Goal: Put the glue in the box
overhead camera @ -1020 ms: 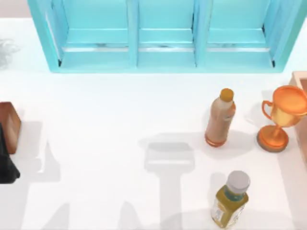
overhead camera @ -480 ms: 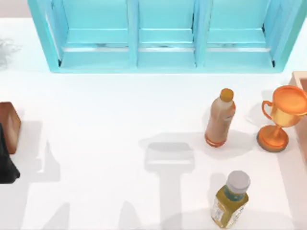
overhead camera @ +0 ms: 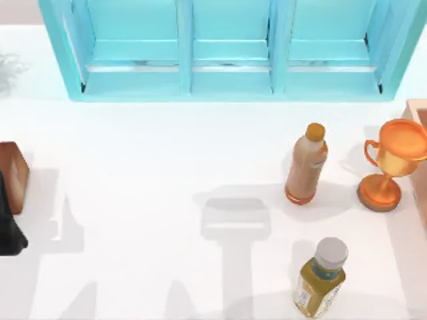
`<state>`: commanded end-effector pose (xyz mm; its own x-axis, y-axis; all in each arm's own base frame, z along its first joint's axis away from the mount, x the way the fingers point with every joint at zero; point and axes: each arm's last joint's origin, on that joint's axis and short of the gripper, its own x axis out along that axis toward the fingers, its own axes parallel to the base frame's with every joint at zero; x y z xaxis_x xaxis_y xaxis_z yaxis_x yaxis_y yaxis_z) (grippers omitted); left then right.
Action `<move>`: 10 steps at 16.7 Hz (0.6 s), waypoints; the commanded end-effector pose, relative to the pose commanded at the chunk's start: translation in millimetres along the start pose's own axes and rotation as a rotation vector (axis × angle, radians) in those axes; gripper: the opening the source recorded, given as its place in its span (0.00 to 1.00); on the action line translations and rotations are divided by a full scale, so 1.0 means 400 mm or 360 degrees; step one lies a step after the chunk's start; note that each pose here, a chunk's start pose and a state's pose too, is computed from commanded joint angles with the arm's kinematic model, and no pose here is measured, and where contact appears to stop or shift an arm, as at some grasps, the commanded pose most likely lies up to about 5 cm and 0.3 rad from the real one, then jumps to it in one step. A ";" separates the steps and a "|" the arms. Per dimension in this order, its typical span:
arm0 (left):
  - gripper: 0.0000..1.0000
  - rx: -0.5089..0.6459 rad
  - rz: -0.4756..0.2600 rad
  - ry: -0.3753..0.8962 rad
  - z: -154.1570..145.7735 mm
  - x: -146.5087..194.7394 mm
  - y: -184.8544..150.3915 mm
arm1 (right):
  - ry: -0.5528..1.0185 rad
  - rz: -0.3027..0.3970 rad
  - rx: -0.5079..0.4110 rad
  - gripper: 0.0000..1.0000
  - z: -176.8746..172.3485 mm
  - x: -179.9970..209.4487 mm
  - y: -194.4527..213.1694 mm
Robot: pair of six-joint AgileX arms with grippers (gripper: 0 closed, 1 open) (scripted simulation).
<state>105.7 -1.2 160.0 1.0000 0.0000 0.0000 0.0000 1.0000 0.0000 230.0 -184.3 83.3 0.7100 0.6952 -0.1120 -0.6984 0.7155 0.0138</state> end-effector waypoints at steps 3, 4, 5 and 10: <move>1.00 0.0000 0.0000 0.0000 0.000 0.000 0.000 | 0.0000 0.0000 0.0000 0.45 0.000 0.000 0.000; 1.00 0.0000 0.0000 0.0000 0.000 0.000 0.000 | 0.0000 0.0000 0.0000 0.53 0.000 0.000 0.000; 1.00 0.0000 0.0000 0.0000 0.000 0.000 0.000 | 0.0000 0.0000 0.0000 0.60 0.000 0.000 0.000; 1.00 0.0000 0.0000 0.0000 0.000 0.000 0.000 | 0.0000 0.0000 0.0000 0.98 0.000 0.000 0.000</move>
<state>105.7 -1.2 160.0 1.0000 0.0000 0.0000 0.0000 1.0000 0.0000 230.0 -184.3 83.3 0.7100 0.6952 -0.1120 -0.6984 0.7155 0.0138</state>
